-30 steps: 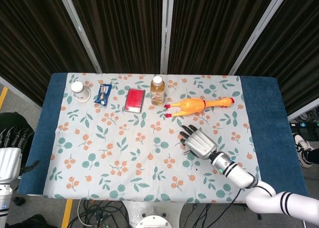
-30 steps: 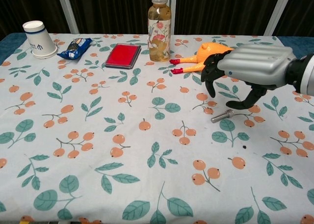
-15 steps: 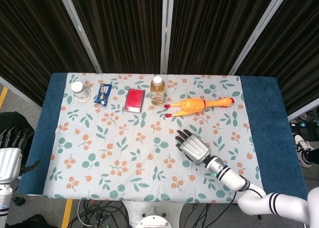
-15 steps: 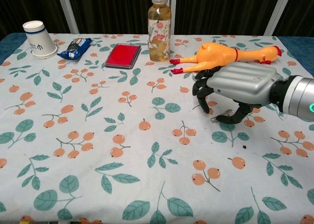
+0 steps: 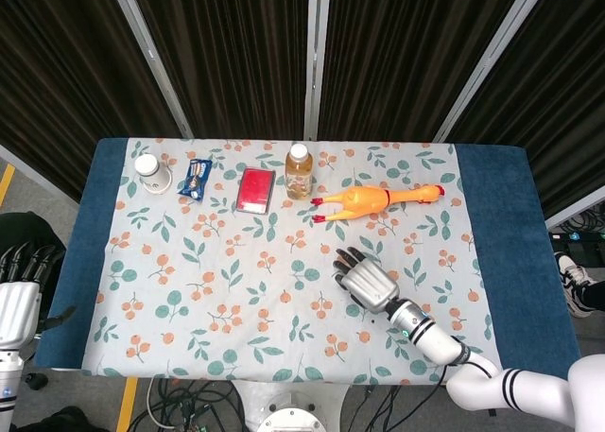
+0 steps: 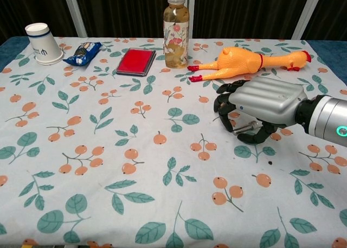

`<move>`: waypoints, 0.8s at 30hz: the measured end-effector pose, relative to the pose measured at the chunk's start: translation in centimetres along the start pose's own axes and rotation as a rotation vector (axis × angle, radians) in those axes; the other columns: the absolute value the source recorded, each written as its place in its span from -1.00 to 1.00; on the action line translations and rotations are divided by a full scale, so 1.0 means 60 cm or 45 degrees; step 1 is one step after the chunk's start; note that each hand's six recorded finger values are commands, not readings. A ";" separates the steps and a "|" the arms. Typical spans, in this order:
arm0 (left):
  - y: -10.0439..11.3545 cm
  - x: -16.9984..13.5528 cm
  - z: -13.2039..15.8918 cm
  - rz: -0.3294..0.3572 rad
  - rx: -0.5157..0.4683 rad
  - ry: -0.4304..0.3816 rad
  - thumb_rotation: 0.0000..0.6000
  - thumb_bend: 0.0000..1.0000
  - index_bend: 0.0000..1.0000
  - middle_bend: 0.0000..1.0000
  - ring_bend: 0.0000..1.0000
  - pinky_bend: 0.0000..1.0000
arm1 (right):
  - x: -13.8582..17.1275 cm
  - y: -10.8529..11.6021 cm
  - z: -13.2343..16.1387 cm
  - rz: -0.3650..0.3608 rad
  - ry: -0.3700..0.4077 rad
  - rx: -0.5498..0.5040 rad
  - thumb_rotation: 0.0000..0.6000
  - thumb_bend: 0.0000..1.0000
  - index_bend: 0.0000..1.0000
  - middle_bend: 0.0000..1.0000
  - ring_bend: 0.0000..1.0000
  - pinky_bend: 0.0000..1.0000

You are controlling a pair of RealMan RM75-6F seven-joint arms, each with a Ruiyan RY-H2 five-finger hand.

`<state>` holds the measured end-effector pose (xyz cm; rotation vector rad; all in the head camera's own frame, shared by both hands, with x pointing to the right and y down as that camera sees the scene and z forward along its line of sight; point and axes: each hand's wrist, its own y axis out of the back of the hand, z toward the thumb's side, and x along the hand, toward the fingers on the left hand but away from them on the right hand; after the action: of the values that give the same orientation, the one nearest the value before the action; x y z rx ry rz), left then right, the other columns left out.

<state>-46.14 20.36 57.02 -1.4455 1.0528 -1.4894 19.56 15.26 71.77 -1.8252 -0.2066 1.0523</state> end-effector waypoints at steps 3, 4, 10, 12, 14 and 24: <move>0.000 0.000 -0.001 0.001 -0.002 0.000 1.00 -1.00 -0.62 -0.71 -0.99 -0.97 | 0.000 0.000 -0.002 -0.006 -0.008 -0.009 1.00 -0.40 0.13 -0.51 -0.88 -0.75; 0.000 0.000 -0.001 0.001 -0.002 0.000 1.00 -1.00 -0.62 -0.71 -0.99 -0.97 | 0.001 0.000 -0.003 -0.011 -0.012 -0.012 1.00 -0.37 0.15 -0.50 -0.88 -0.75; -0.001 0.000 -0.002 0.000 -0.002 0.000 1.00 -1.00 -0.62 -0.71 -0.99 -0.97 | 0.006 0.011 -0.009 -0.050 -0.034 -0.040 1.00 -0.34 0.18 -0.50 -0.88 -0.76; -0.001 0.000 -0.002 0.002 -0.003 0.000 1.00 -1.00 -0.62 -0.71 -0.99 -0.97 | 0.010 0.016 -0.012 -0.062 -0.040 -0.059 1.00 -0.34 0.18 -0.50 -0.88 -0.77; -0.001 0.000 -0.002 0.002 -0.003 0.000 1.00 -1.00 -0.62 -0.71 -0.99 -0.97 | 0.013 0.021 -0.016 -0.073 -0.049 -0.090 1.00 -0.34 0.18 -0.50 -0.88 -0.77; -0.004 0.003 -0.001 -0.006 0.003 -0.004 1.00 -1.00 -0.62 -0.71 -0.99 -0.97 | 0.022 0.042 -0.060 -0.097 -0.141 -0.337 1.00 -0.34 0.18 -0.50 -0.88 -0.79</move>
<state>-46.21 20.26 57.32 -1.4491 1.0460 -1.4909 22.24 12.32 69.48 -1.9776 -0.4986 1.1149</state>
